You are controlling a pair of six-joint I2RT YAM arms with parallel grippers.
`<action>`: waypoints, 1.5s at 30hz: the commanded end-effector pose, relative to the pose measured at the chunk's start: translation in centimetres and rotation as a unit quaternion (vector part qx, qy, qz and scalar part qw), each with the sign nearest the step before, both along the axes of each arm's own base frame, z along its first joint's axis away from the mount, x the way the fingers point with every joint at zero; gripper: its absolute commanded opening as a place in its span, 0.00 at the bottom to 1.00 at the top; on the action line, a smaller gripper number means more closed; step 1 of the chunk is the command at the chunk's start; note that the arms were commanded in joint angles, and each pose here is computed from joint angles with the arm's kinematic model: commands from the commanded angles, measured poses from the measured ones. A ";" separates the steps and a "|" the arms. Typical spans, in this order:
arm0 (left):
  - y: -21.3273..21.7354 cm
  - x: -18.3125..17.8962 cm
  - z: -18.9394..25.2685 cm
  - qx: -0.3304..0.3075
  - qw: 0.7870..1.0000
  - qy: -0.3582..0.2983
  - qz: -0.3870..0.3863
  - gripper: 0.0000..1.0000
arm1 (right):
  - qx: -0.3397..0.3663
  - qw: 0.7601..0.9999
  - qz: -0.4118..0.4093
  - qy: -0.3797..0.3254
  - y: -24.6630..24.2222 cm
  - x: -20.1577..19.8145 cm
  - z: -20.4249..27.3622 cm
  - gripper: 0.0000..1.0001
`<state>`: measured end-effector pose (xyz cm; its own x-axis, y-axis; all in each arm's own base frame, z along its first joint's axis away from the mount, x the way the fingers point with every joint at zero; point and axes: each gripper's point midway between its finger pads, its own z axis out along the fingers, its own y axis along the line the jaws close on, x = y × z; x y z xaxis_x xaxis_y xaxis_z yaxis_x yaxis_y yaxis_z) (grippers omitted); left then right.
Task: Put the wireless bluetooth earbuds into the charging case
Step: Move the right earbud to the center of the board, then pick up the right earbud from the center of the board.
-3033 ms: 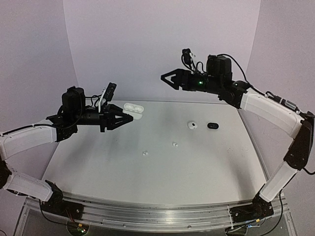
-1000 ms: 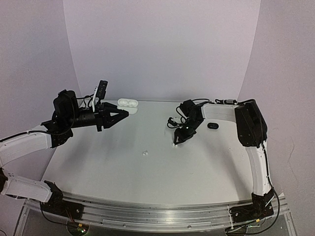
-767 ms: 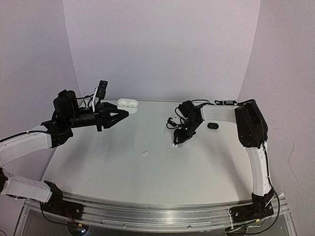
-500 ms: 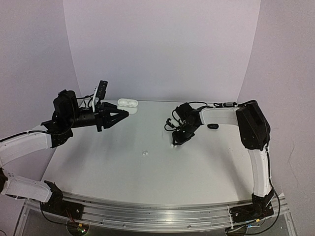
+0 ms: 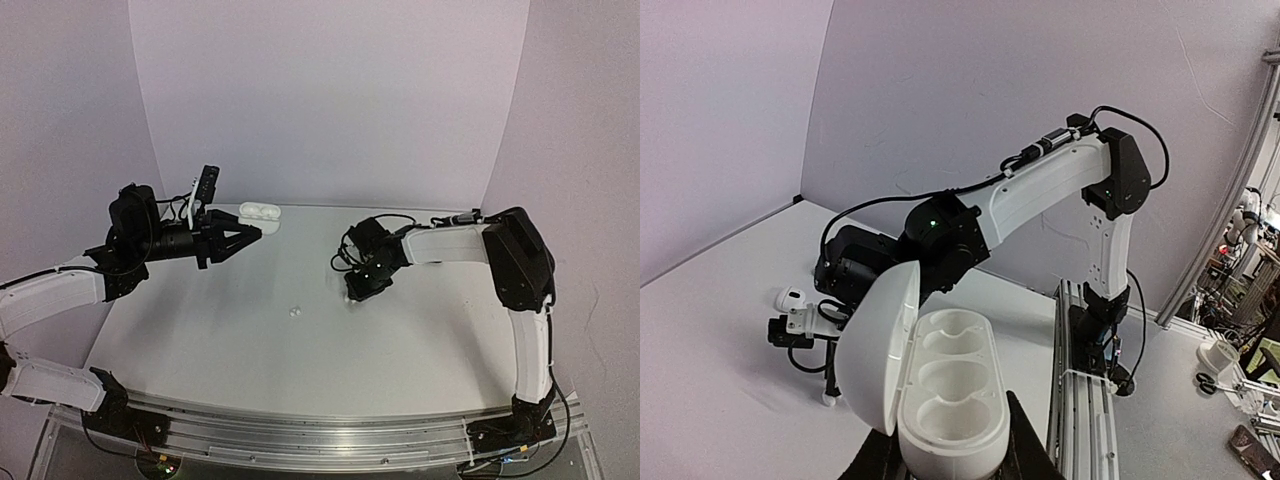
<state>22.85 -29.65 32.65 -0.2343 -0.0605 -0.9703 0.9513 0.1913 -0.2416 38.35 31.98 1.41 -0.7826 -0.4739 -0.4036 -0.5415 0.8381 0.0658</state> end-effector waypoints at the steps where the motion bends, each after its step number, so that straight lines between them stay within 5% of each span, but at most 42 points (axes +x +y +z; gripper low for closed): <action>1: 0.2 -0.5 0.9 -0.010 1.000 -0.028 -0.004 0.00 | -0.030 0.997 -0.003 0.076 -0.2 -5.6 -2.7 0.26; 20: 0.3 -0.4 1.0 -0.010 0.999 -0.040 -0.001 0.00 | -0.016 0.998 -0.014 0.054 0.4 -5.2 -2.7 0.17; 30: 0.3 -0.5 1.0 -0.010 0.999 -0.041 -0.001 0.00 | -0.022 0.999 -0.010 0.042 0.2 -4.3 -2.5 0.01; 45: 0.3 -0.6 1.0 -0.011 0.999 -0.045 -0.001 0.00 | 0.001 1.000 0.001 -0.006 0.2 -3.4 0.8 0.00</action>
<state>22.83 -29.63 32.42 -0.2133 -0.0531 -0.9755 0.9562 0.1937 -0.2196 34.81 33.72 0.93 -0.7842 -0.4729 -0.4017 -0.5486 0.8309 0.0929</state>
